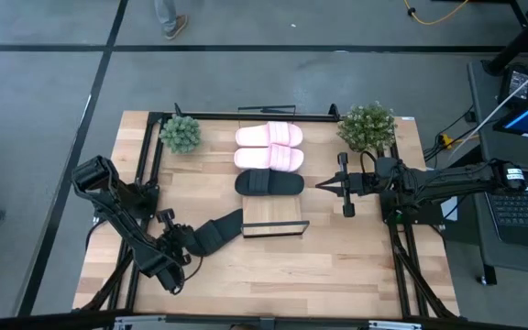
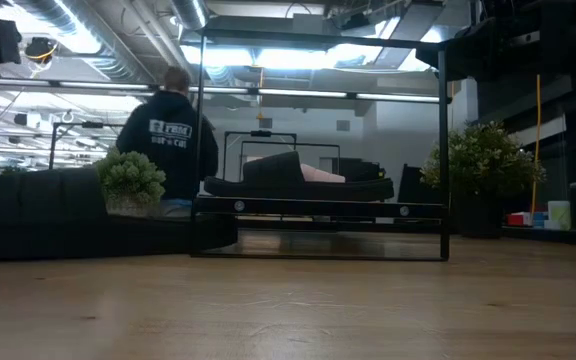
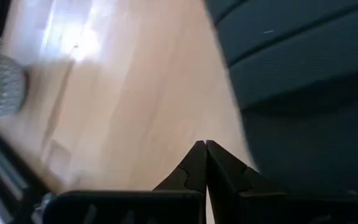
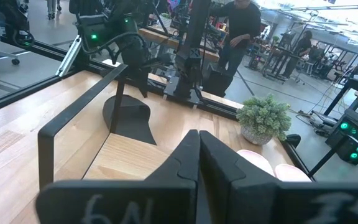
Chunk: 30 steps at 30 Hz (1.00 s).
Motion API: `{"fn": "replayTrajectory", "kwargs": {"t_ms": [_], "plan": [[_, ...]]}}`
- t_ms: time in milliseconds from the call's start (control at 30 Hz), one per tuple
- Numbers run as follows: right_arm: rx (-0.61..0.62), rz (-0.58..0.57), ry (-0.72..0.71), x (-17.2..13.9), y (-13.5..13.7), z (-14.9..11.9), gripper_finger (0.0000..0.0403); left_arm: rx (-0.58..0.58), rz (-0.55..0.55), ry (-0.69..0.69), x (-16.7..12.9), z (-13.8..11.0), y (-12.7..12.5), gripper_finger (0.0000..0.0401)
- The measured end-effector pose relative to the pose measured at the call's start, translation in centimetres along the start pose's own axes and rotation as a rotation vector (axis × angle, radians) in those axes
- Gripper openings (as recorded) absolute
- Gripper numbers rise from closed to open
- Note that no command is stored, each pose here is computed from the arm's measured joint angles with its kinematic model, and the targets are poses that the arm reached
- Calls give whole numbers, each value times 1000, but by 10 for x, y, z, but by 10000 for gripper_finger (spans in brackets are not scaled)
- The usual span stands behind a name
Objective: Pick and place slides into the shelf
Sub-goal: Put the black slides on the shelf
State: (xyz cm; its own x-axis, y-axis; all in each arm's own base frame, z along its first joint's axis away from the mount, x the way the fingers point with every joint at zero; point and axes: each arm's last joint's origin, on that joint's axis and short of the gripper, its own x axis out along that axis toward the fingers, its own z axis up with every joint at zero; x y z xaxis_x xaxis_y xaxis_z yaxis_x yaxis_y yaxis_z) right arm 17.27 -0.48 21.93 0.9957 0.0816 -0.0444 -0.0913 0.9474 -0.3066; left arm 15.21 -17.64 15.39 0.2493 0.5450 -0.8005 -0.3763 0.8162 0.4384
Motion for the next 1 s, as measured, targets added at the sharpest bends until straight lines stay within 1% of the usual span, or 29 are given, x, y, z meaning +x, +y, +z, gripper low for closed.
{"fn": "replayTrajectory", "kwargs": {"t_ms": [267,533,800,1000], "plan": [[0,0,0,0,0,0,14,-85,-44,-17,-2,-1,-5,1],[-1,0,0,0,0,0,14,-108,-38,-12,2,5,-4,0],[1,0,0,0,0,0,14,-93,-38,-9,4,7,-4,0],[2,0,0,0,0,0,14,-135,-40,-8,4,7,-4,1]]}}
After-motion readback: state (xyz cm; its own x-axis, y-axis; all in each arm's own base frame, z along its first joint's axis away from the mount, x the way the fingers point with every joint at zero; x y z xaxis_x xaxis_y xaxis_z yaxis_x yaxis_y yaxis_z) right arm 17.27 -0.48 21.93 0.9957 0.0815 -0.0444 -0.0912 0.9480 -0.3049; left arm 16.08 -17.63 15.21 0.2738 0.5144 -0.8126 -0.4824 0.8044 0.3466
